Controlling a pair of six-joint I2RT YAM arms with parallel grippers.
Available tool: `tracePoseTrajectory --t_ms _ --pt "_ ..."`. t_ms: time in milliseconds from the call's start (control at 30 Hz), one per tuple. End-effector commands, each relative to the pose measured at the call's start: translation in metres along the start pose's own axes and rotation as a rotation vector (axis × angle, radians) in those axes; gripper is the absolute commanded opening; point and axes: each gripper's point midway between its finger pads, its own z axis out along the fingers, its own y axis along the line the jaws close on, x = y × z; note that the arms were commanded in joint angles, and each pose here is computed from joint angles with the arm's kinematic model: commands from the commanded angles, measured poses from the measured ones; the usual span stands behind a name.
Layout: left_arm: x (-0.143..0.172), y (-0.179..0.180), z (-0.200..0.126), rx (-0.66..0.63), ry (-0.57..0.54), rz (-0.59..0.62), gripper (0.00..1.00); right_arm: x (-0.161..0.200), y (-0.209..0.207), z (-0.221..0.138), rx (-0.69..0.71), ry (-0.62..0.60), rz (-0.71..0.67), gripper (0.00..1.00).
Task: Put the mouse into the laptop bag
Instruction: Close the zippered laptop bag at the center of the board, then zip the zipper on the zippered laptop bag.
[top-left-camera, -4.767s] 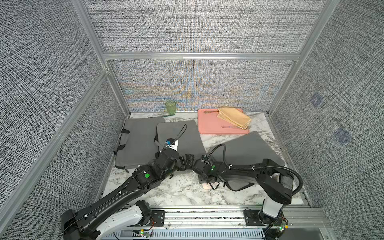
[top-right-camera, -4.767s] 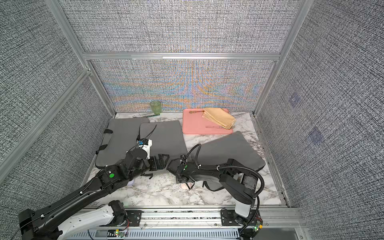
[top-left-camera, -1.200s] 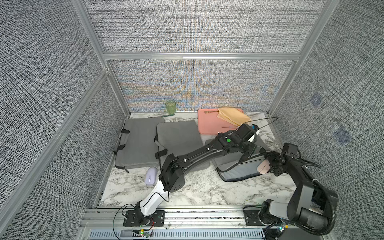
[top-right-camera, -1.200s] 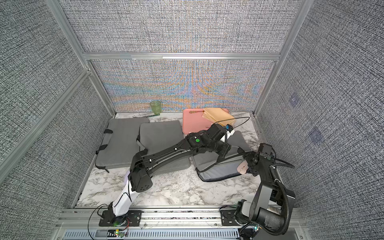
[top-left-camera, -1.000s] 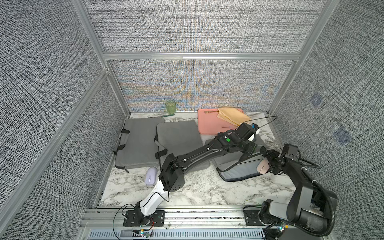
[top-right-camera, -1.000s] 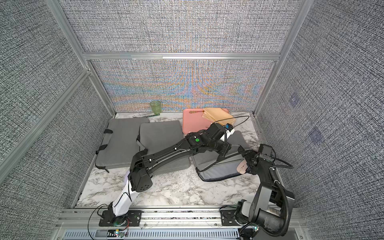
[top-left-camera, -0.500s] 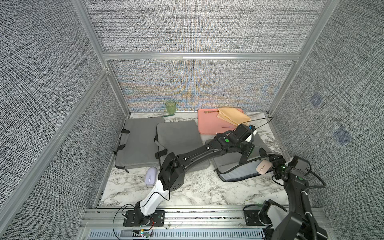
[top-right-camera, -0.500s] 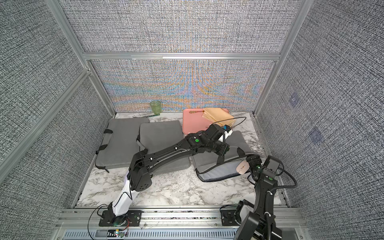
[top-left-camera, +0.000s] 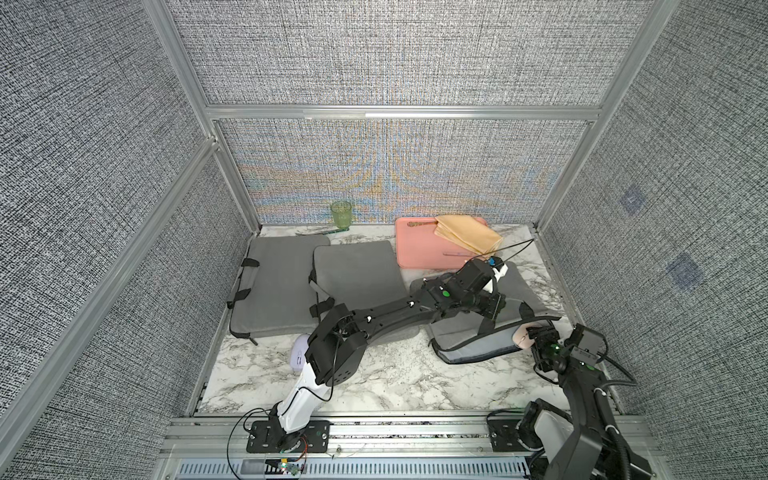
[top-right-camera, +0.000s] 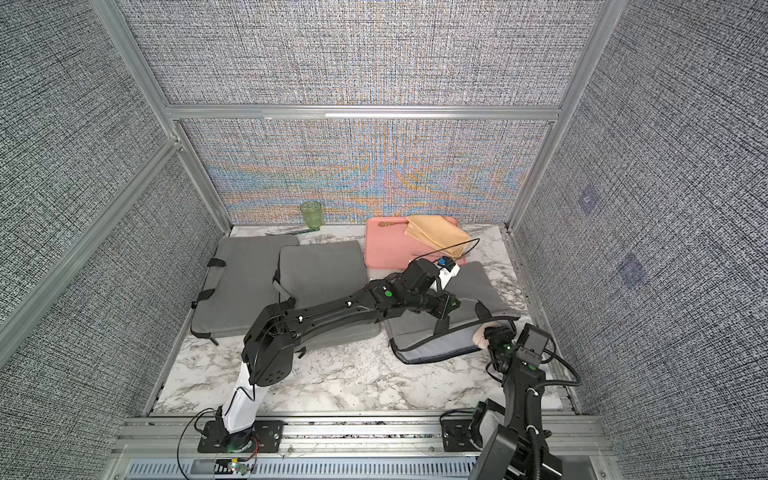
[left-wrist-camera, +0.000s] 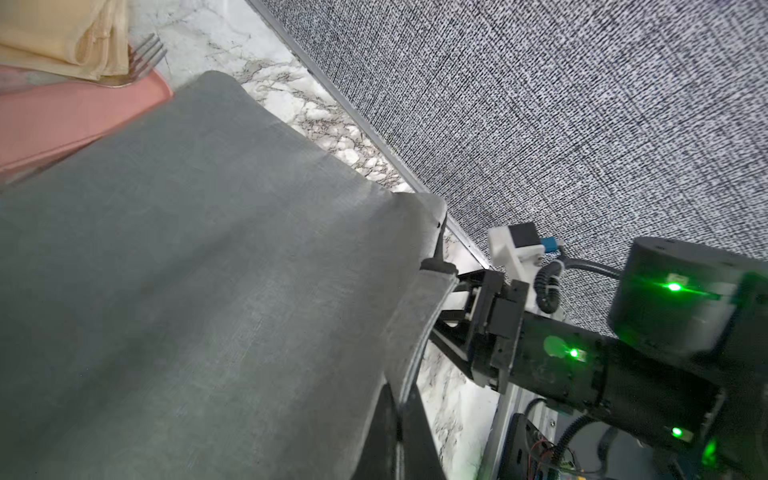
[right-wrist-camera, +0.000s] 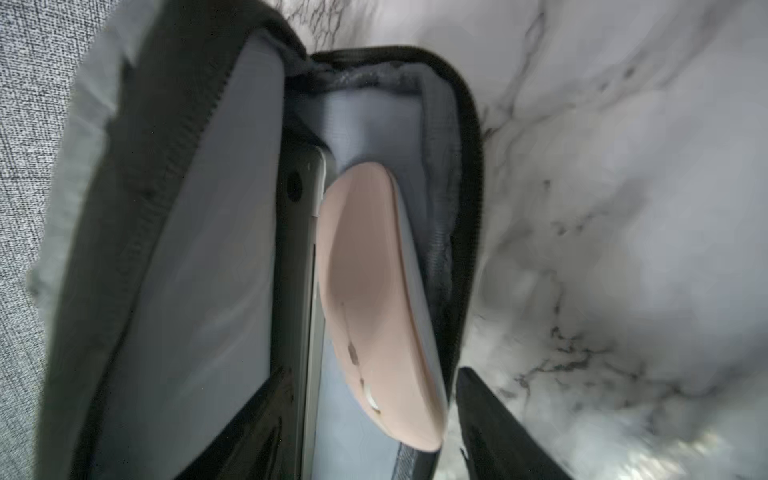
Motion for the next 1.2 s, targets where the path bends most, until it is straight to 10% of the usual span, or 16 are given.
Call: tracePoseTrajectory --t_ms 0,400,533,600,900,1167 --pt "-0.021 -0.018 -0.008 0.065 -0.07 0.015 0.0 -0.009 0.029 0.006 -0.112 -0.019 -0.02 0.65" --pt "-0.024 -0.021 -0.011 0.078 -0.076 0.009 0.0 0.001 0.049 0.022 -0.141 0.042 -0.033 0.62" --pt "-0.026 -0.015 -0.017 0.035 -0.094 -0.002 0.86 0.002 0.028 -0.012 0.0 -0.021 -0.071 0.66" --pt "-0.031 -0.011 -0.026 0.018 -0.122 -0.008 1.0 0.004 0.022 -0.029 0.033 -0.053 -0.089 0.72" --pt "-0.045 0.033 -0.097 -0.012 -0.263 -0.145 1.0 0.023 0.029 -0.079 -0.015 -0.083 -0.218 0.79" --pt "0.013 0.137 -0.18 -0.385 -0.4 -0.412 1.0 0.076 0.082 -0.076 -0.06 0.132 -0.469 0.81"
